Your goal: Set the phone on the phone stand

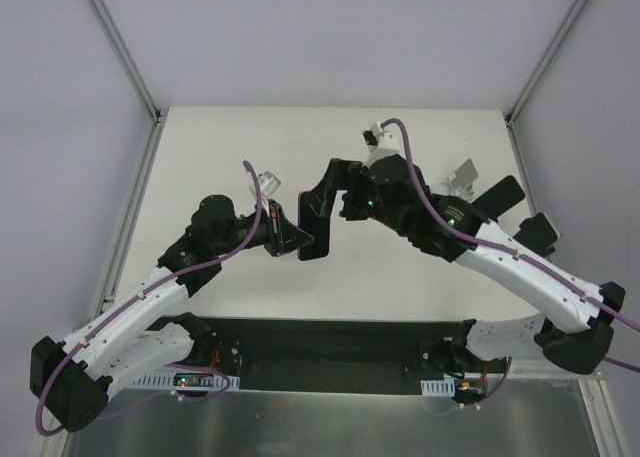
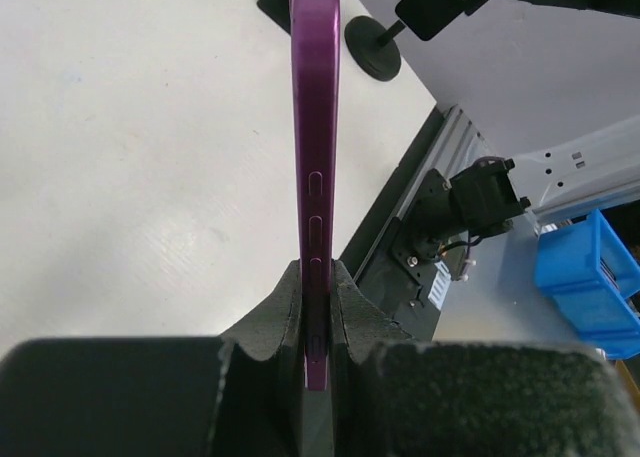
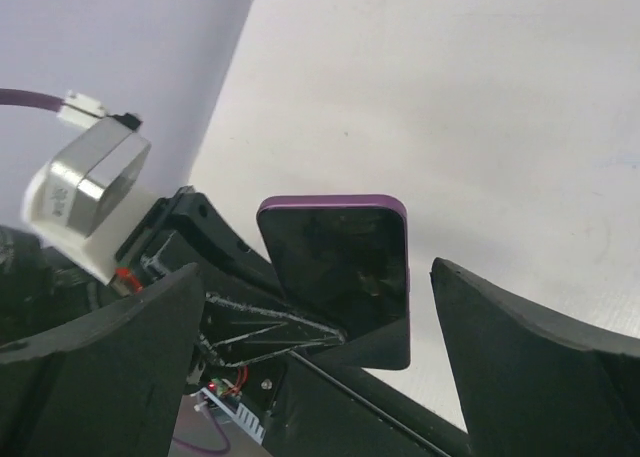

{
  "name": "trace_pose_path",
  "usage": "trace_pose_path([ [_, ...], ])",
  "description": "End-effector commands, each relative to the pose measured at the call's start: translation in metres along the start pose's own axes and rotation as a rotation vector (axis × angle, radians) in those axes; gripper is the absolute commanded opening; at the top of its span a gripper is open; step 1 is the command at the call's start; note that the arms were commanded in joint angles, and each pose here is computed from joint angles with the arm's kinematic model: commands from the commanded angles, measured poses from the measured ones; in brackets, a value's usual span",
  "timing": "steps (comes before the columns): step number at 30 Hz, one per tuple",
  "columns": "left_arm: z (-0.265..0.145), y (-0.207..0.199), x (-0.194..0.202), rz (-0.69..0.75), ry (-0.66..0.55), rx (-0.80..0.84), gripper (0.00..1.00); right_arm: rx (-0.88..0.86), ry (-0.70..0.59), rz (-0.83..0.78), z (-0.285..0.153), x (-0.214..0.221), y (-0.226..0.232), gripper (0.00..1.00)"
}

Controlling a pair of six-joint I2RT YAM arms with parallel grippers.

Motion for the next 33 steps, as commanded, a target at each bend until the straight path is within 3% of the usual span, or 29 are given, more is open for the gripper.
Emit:
trace_pose_path([
  [1, -0.004, -0.014, -0.021, 0.102, -0.065, 0.027, 0.00, 0.162, 0.061, -0.087, 0.009, 0.013, -0.013, 0.97],
  [14, -0.009, -0.014, -0.014, 0.122, -0.055, 0.033, 0.00, 0.162, 0.182, -0.114, 0.047, 0.045, -0.005, 0.99],
  [18, -0.008, -0.014, -0.013, 0.126, -0.044, 0.039, 0.00, 0.081, 0.166, -0.103, 0.049, 0.046, 0.007, 0.99],
  [21, -0.008, -0.014, -0.014, 0.127, -0.045, 0.036, 0.00, 0.131, 0.158, -0.104, 0.050, 0.047, -0.001, 0.99],
  [32, -0.008, -0.015, -0.019, 0.141, -0.046, 0.024, 0.00, 0.225, 0.121, -0.079, 0.059, 0.054, -0.010, 0.62],
  [33, -0.009, -0.015, -0.020, 0.141, -0.042, 0.019, 0.00, 0.231, 0.113, -0.081, 0.059, 0.053, -0.010, 0.46],
])
Point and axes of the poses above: each gripper's point midway between its finger pads, its own z axis out along the fingers, its own y axis along the line the jaws close on, x = y × z, the point moved 3 cm from there along -z, back along the fingers, and after that the axes turned 5 degrees about z, right-handed, at the moved point
